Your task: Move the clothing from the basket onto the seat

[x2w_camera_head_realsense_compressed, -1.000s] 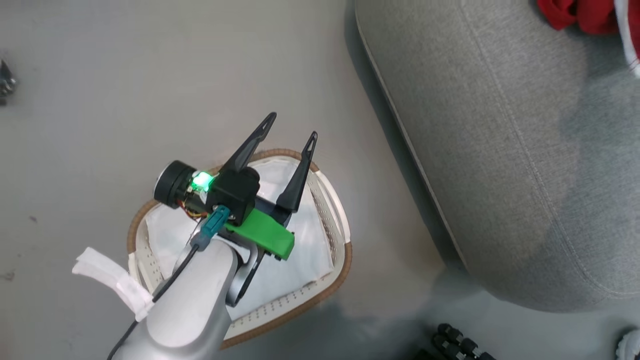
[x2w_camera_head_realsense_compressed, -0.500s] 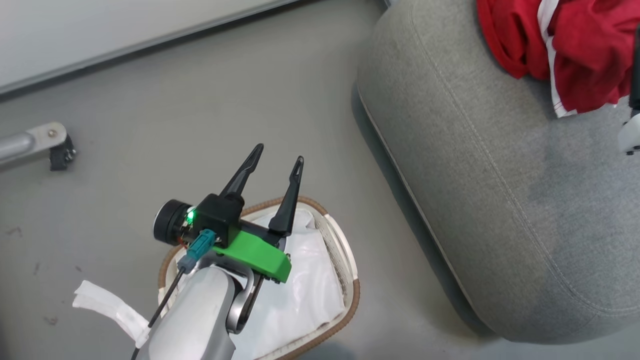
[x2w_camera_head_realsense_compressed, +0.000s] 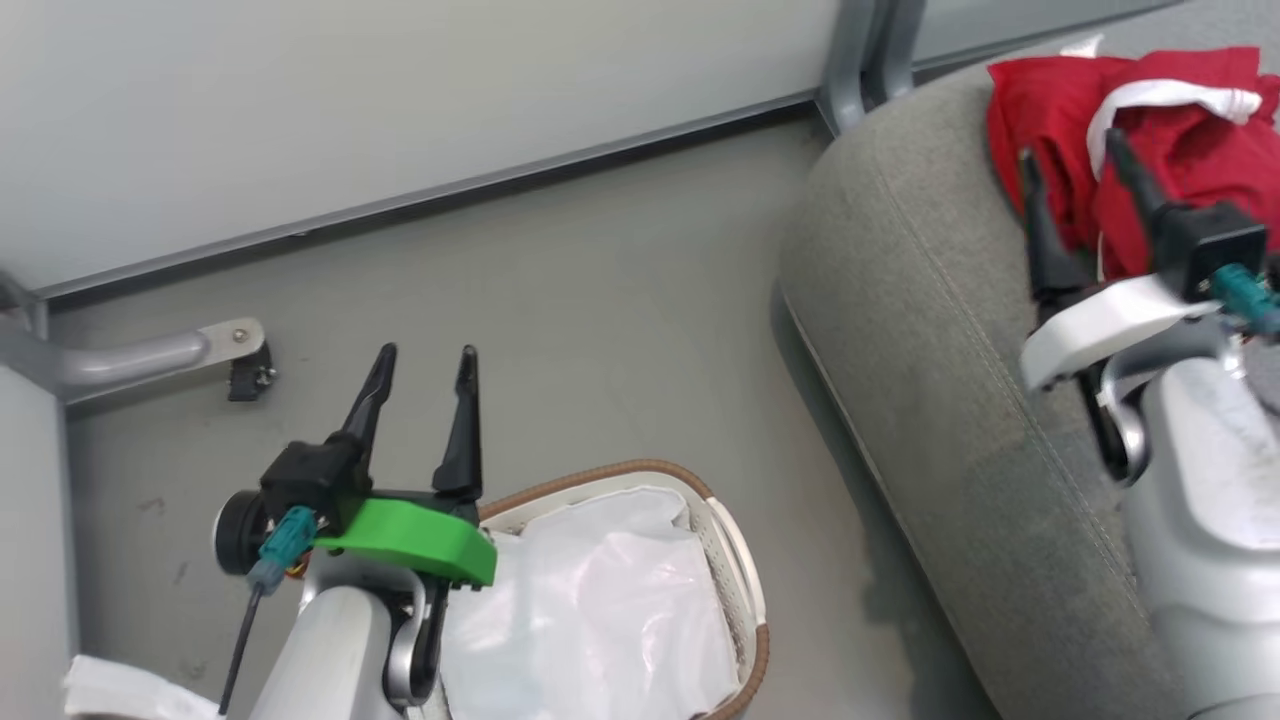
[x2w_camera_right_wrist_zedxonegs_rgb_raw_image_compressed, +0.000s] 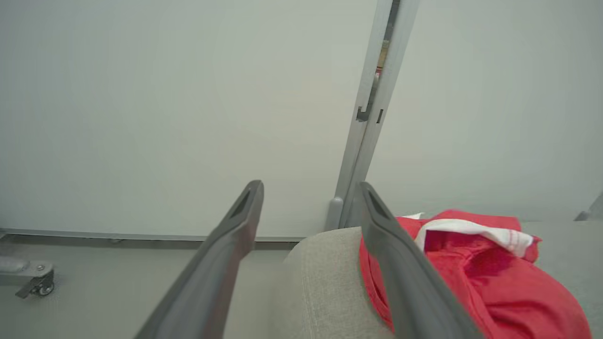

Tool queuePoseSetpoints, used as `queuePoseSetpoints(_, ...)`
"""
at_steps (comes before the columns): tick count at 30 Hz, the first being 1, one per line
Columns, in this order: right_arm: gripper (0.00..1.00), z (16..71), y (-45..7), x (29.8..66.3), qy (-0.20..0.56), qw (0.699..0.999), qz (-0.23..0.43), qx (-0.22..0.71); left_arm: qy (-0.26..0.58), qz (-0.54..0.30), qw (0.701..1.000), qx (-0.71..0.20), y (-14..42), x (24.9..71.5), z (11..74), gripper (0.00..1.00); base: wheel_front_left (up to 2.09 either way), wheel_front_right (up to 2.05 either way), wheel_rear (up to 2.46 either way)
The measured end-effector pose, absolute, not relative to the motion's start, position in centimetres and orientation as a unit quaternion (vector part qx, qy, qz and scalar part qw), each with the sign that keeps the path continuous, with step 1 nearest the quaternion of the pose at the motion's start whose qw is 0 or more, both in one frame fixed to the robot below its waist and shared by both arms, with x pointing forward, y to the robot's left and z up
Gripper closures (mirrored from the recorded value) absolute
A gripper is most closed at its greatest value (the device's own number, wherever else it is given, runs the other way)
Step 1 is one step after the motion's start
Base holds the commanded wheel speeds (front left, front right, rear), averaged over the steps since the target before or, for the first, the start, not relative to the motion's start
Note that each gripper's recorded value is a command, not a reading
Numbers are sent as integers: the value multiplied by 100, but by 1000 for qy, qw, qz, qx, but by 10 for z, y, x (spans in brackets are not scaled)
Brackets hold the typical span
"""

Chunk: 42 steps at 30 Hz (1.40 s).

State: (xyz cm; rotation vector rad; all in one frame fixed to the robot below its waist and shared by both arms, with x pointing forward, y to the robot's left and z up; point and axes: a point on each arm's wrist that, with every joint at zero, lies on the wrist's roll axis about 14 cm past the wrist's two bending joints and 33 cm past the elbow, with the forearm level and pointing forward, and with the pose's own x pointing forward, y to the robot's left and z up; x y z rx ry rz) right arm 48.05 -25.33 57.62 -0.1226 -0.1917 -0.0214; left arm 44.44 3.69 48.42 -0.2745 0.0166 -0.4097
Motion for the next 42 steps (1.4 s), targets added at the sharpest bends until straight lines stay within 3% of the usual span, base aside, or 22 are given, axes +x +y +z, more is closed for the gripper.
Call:
queuePoseSetpoints(9,0,552,-184,465,-80,996,45,2,10,-89,987,-137,113,424,479,0,0,0,0)
queuePoseSetpoints(19,0,527,-153,435,-55,996,73,19,21,-14,989,-143,160,390,469,0,0,0,0)
queuePoseSetpoints(42,0,500,-132,394,-22,993,97,63,31,-5,988,-154,167,351,460,0,0,0,0)
